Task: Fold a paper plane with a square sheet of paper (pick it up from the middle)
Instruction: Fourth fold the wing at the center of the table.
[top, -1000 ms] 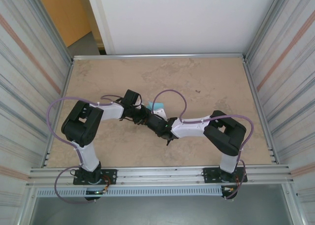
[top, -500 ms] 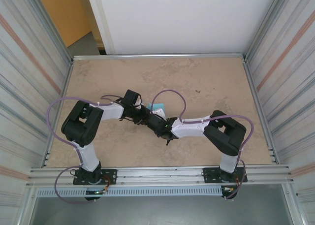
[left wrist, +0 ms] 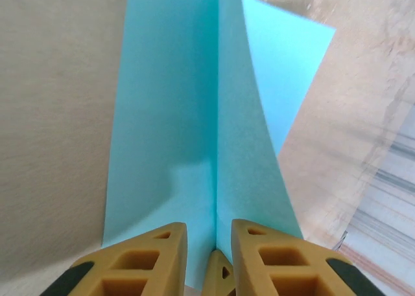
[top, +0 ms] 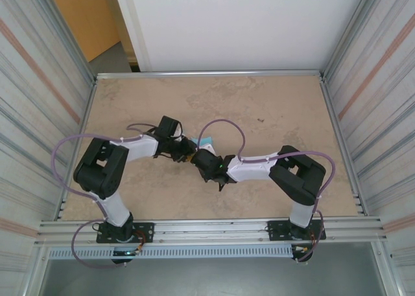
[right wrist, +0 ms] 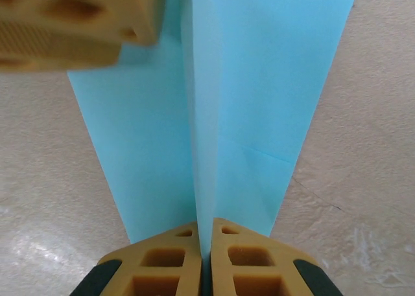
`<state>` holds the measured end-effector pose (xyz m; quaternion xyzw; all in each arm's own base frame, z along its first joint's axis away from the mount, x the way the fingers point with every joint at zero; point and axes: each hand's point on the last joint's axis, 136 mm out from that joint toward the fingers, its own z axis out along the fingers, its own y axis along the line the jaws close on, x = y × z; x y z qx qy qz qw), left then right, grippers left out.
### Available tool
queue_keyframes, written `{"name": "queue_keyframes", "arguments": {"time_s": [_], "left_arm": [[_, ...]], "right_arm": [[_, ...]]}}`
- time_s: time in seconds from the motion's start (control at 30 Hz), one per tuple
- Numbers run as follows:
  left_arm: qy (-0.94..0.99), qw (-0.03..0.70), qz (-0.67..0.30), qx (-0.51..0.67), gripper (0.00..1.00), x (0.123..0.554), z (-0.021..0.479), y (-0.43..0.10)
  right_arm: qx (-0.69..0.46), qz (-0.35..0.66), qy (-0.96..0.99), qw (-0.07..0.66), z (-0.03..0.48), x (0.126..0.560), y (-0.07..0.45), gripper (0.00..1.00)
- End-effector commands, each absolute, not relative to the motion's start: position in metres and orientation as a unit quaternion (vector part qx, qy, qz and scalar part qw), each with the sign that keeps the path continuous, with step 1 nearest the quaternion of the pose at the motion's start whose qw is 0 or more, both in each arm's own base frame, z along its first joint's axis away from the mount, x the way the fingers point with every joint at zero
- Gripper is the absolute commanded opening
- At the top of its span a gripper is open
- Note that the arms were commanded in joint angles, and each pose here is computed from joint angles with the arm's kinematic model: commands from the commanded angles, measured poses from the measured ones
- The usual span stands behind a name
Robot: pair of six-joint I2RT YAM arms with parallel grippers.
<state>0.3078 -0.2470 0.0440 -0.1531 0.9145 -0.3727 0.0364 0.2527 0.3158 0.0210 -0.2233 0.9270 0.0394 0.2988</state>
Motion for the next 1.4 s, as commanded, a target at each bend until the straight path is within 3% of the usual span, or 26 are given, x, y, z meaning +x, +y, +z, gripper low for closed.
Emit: {"name": "queue_keyframes", "arguments": {"time_s": [0.0, 0.57, 0.97, 1.37], "left_arm": [[0.915, 0.056, -0.362, -0.168, 0.25, 0.307, 0.05, -0.229], [0.885, 0.109, -0.411, -0.189, 0.29, 0.29, 0.054, -0.214], [0.883, 0.121, -0.439, -0.116, 0.41, 0.289, 0.067, -0.24], [0.901, 0.097, -0.411, -0.105, 0.4, 0.292, 0.052, -0.246]], "right_arm": [[-0.246, 0.085, 0.928, 0.266, 0.014, 0.24, 0.321, 0.11], [-0.24, 0.219, 0.927, 0.188, 0.002, 0.225, 0.325, 0.12], [-0.23, 0.246, 0.926, 0.171, -0.001, 0.224, 0.319, 0.12], [-0.223, 0.255, 0.926, 0.169, 0.0, 0.227, 0.318, 0.13]]}}
